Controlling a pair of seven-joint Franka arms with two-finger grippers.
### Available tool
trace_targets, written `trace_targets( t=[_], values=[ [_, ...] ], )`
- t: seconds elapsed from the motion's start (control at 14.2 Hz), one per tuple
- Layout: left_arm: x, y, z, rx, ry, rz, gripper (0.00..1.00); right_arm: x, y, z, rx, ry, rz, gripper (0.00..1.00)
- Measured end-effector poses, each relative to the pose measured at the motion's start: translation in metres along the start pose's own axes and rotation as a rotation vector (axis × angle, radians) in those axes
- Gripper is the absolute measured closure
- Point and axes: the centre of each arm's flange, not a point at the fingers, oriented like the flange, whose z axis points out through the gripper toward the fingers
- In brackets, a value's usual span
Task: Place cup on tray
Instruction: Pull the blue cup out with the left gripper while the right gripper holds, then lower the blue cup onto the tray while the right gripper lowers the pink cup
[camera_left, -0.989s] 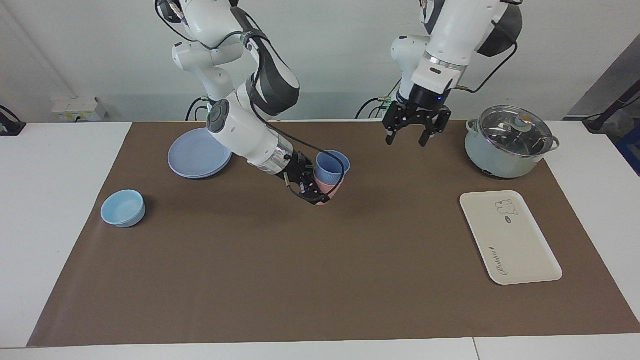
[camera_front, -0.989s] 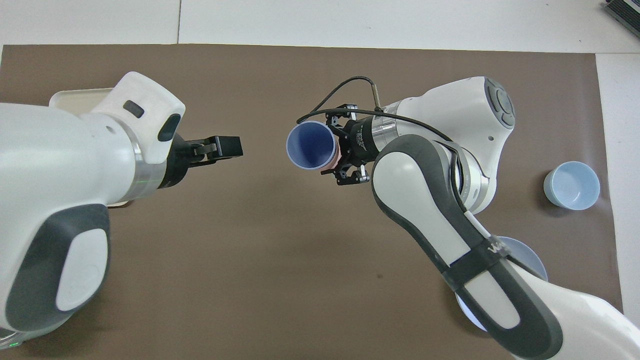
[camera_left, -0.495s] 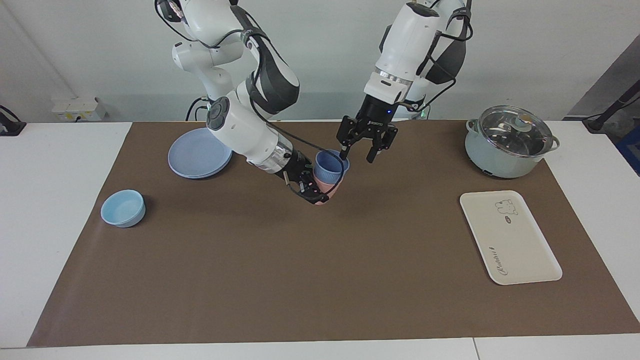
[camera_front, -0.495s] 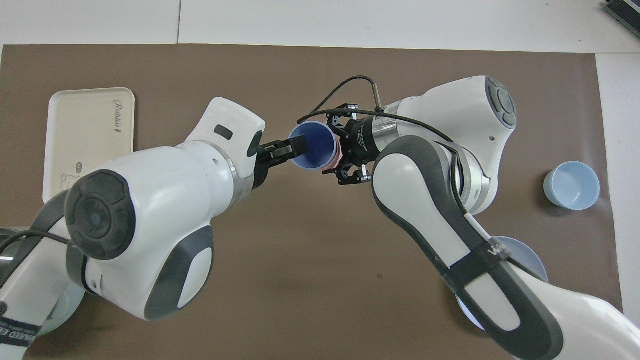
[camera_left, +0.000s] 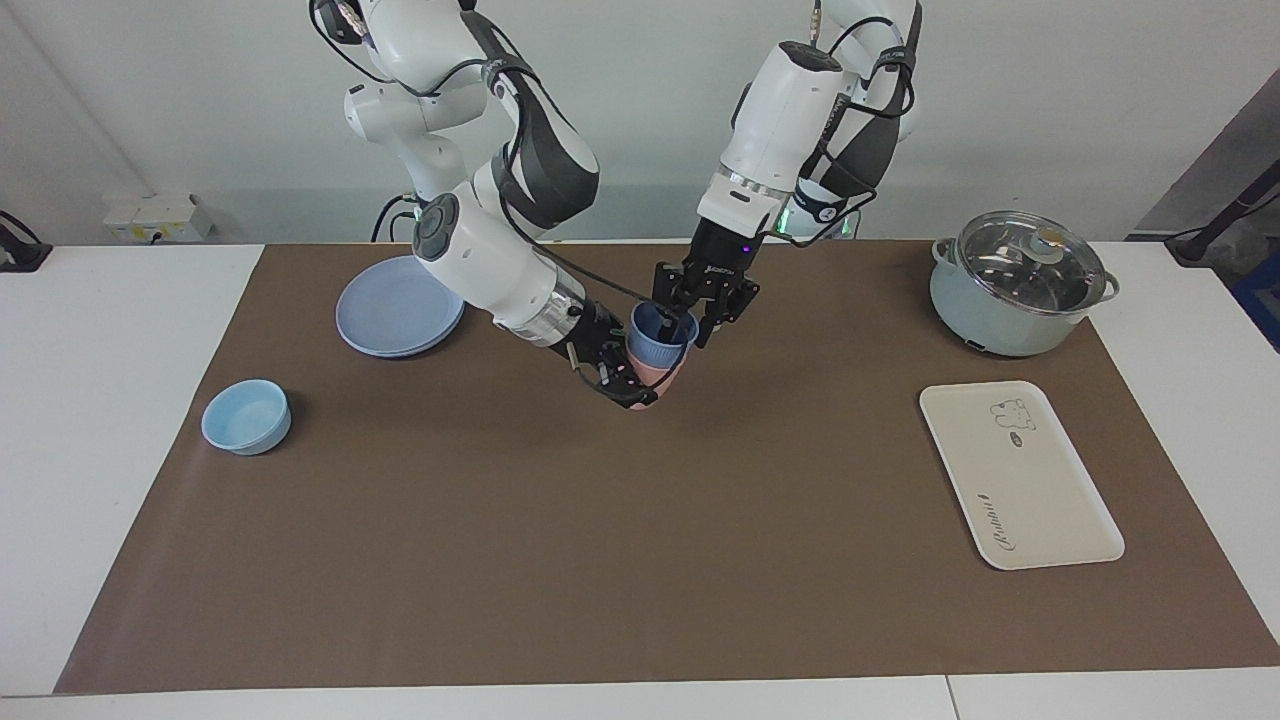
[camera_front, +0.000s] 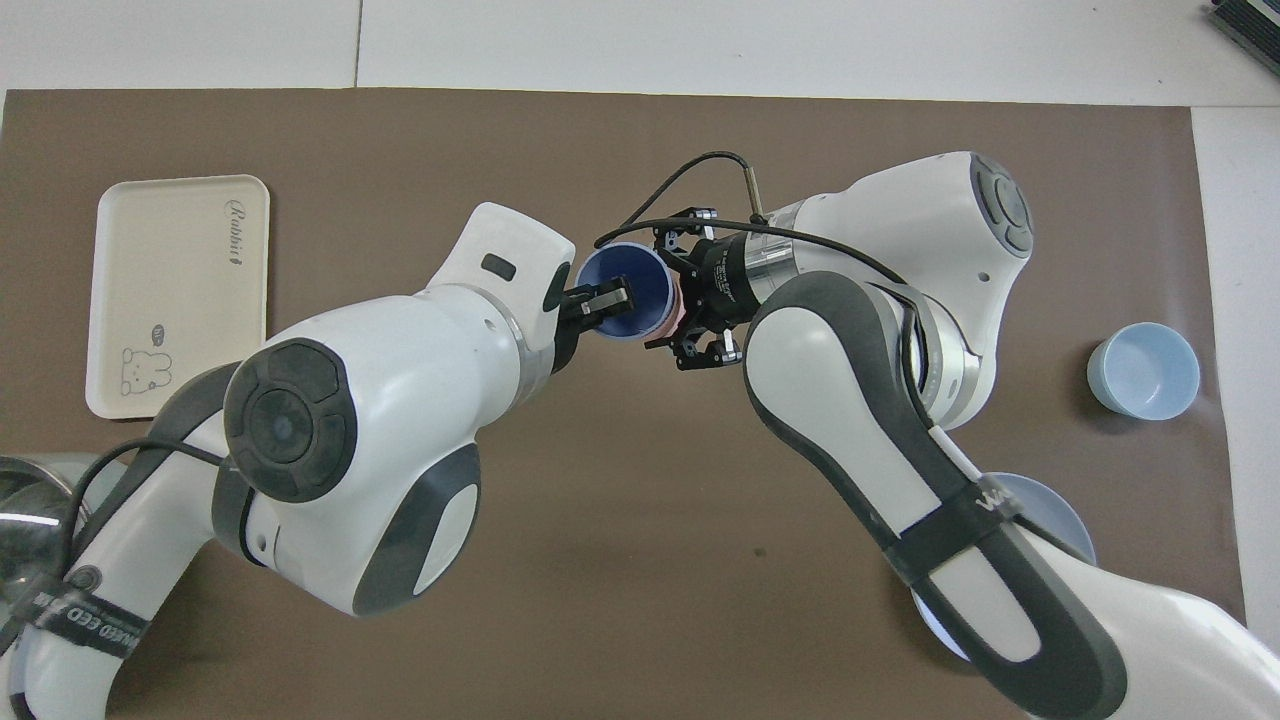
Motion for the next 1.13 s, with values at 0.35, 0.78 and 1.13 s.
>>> trace_targets(
  t=[0.35,0.78,1.13],
  values=[
    [0.018,0.006,-0.03,0.04,-0.04,-0.024,0.96,0.0,-0.001,-0.001,0.007,0.001,-0.001,0.2],
    [0.075,-0.029,-0.117,0.107,-0.044,-0.107,0.96,0.012,-0.005,-0.01,0.026,0.009,0.017,0.2],
    [0.152,-0.158,-0.156,0.201,-0.01,-0.182,0.96,0.087,-0.015,-0.048,0.062,0.0,0.121,0.2]
  ],
)
